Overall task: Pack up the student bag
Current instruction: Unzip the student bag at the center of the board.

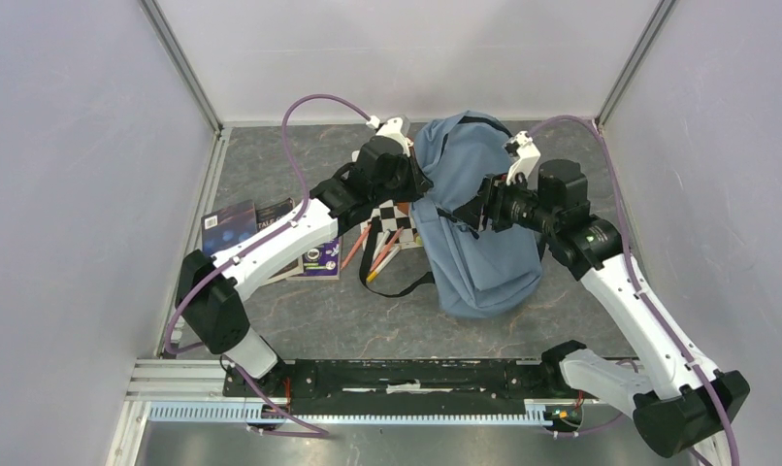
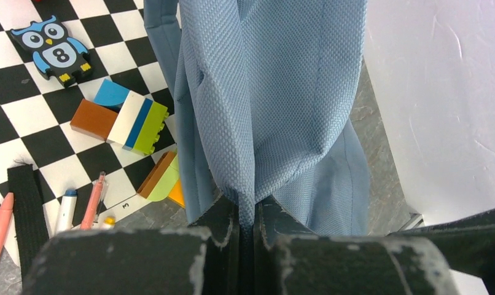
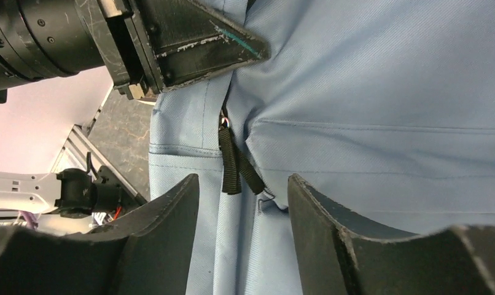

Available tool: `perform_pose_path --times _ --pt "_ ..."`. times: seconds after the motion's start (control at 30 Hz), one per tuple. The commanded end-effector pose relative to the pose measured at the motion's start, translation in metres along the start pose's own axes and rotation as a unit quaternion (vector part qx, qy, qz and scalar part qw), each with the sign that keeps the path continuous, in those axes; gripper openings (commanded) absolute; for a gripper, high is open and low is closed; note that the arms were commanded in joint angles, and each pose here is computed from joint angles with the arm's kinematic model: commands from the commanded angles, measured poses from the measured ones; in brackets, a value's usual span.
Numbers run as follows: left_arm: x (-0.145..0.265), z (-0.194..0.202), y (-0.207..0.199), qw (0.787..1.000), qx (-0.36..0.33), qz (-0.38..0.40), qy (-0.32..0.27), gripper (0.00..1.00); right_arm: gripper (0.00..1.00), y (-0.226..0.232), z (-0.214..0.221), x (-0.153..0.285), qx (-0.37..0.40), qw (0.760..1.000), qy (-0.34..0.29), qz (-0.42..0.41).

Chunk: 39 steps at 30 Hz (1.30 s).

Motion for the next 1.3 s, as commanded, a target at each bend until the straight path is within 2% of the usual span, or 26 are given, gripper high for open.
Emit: perform_pose_path --times 0.0,0.1,0.27,0.7,1.1,1.27 --pt "0.005 -0.012 -0.014 1.0 0.004 0.02 -0.01 0.02 0.57 0.01 -0.009 0.001 -0.003 1.0 -0.004 0.003" --pt "0.004 -0.012 -0.014 1.0 0.004 0.023 -0.009 0.02 0.5 0.01 -0.005 -0.006 0.006 1.0 0.011 0.004" --pt "0.003 -0.014 -0.015 1.0 0.002 0.025 -0.011 0.02 0.44 0.014 -0.002 -0.014 0.017 1.0 0.025 -0.003" --pt "0.001 -0.014 -0.016 1.0 0.0 0.025 -0.008 0.02 0.38 0.026 -0.003 -0.024 0.048 0.998 0.042 -0.015" --pt "-0.001 -0.015 -0.018 1.0 -0.003 0.031 -0.006 0.02 0.36 0.012 0.011 -0.027 0.103 0.991 0.077 0.047" --pt "-0.003 -0.014 -0.019 0.999 -0.008 0.035 -0.001 0.02 0.34 0.013 0.003 -0.028 0.114 0.99 0.06 0.05"
Point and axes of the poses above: each gripper's point midway between its finger pads, its own x axis back along the fingers, its own y axis along the line the jaws close on, z = x × y, the point moved 7 cm from there along x, back along the fingers, and after that the axes turned 8 degrees about x, right-handed, at the moved point
